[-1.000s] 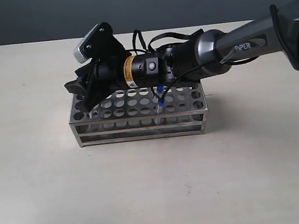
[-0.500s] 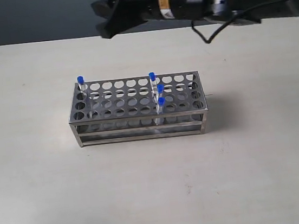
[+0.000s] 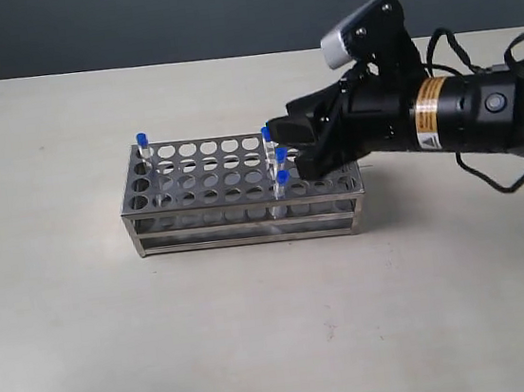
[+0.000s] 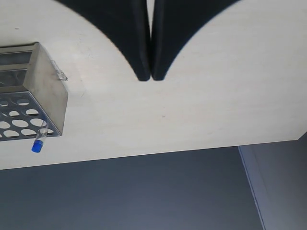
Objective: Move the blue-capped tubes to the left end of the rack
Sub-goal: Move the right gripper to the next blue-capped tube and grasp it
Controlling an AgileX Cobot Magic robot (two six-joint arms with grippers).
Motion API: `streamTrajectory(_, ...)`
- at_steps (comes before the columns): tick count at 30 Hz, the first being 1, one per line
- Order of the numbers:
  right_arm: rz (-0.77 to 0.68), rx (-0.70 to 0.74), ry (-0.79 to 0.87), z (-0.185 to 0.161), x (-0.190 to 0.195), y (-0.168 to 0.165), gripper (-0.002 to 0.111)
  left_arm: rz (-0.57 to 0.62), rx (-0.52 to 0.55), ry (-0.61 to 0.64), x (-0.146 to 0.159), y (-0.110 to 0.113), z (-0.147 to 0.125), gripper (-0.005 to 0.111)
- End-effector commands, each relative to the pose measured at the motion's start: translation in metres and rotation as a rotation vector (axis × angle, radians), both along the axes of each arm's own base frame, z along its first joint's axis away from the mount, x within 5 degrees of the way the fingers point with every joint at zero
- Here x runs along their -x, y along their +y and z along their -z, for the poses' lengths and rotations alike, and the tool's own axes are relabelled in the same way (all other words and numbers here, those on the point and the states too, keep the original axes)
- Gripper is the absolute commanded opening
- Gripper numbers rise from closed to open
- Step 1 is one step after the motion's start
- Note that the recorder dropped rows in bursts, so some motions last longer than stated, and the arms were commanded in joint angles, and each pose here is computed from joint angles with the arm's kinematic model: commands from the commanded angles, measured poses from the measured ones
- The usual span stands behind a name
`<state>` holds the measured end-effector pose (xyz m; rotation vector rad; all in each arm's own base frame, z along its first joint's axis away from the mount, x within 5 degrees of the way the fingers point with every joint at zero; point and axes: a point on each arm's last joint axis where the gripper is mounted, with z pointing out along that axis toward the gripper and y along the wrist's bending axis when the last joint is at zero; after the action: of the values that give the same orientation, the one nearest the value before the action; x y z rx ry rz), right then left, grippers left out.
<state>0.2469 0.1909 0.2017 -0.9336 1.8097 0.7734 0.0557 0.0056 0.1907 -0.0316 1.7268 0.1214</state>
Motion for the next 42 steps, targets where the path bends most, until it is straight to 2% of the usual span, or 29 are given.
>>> streamTrajectory(1,-0.005,0.01,0.04,0.01,0.011,-0.005,0.038,0.004,-0.001,-0.01,0.0,0.0,-0.001,0.001)
streamTrajectory(8,-0.023,0.004,0.055,0.017,0.014,-0.005,0.038,0.004,-0.001,-0.01,0.0,0.0,-0.001,0.001)
streamTrajectory(17,-0.023,0.032,0.108,0.048,0.011,0.006,0.038,0.004,-0.001,-0.01,0.0,0.0,-0.001,0.001)
streamTrajectory(30,-0.004,-0.021,0.147,0.07,0.006,0.01,0.038,0.004,-0.001,-0.01,0.0,0.0,-0.001,0.001)
streamTrajectory(39,0.029,-0.047,0.156,0.07,0.004,0.01,0.038,0.004,-0.001,-0.01,0.0,0.0,-0.001,0.001)
streamTrajectory(42,0.034,-0.049,0.157,0.07,0.003,0.01,0.032,0.004,-0.001,-0.01,0.0,0.0,-0.001,0.001)
